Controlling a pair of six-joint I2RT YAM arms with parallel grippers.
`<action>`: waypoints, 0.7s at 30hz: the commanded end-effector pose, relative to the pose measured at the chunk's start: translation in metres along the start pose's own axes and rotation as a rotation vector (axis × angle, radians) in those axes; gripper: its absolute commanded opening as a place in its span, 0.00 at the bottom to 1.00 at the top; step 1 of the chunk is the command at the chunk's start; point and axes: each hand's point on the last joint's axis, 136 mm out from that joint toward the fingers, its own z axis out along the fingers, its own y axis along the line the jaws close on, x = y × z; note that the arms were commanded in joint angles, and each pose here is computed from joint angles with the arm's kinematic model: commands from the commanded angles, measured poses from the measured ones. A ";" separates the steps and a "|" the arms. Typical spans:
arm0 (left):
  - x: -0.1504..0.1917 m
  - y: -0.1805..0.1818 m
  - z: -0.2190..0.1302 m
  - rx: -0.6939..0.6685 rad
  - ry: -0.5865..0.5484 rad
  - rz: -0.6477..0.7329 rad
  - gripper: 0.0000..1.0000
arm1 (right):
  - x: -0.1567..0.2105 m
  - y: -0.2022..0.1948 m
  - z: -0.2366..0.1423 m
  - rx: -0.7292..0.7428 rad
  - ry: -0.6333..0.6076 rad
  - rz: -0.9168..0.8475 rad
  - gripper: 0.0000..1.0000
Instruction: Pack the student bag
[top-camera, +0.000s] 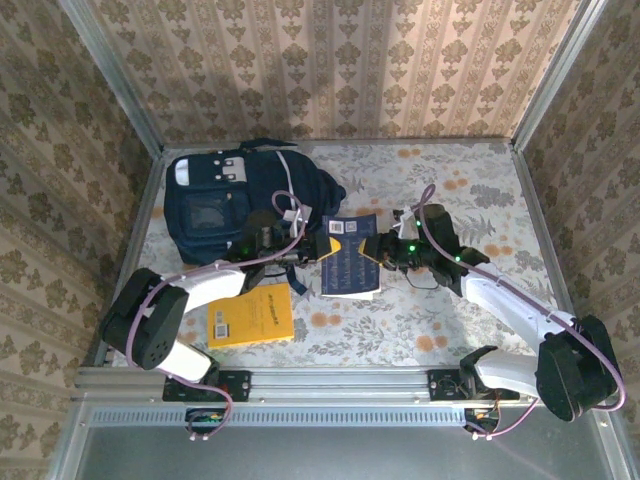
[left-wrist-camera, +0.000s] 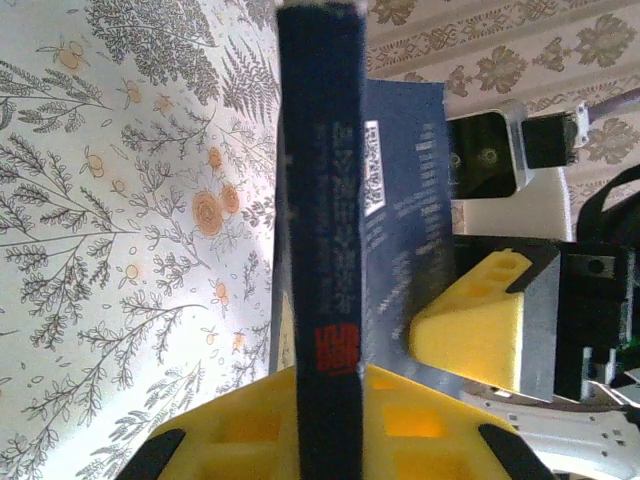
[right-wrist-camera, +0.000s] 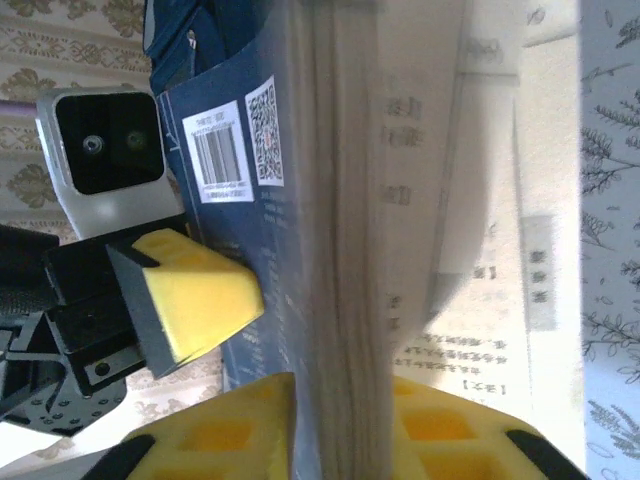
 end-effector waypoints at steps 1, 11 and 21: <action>-0.007 -0.021 -0.009 0.059 -0.032 0.054 0.00 | -0.005 0.003 -0.008 0.004 -0.042 -0.024 0.40; -0.026 -0.055 -0.027 0.136 -0.120 0.061 0.00 | -0.007 -0.041 -0.015 0.145 -0.104 -0.003 0.81; -0.032 -0.071 -0.021 0.246 -0.117 0.020 0.00 | -0.005 0.009 0.002 -0.196 -0.034 -0.059 0.95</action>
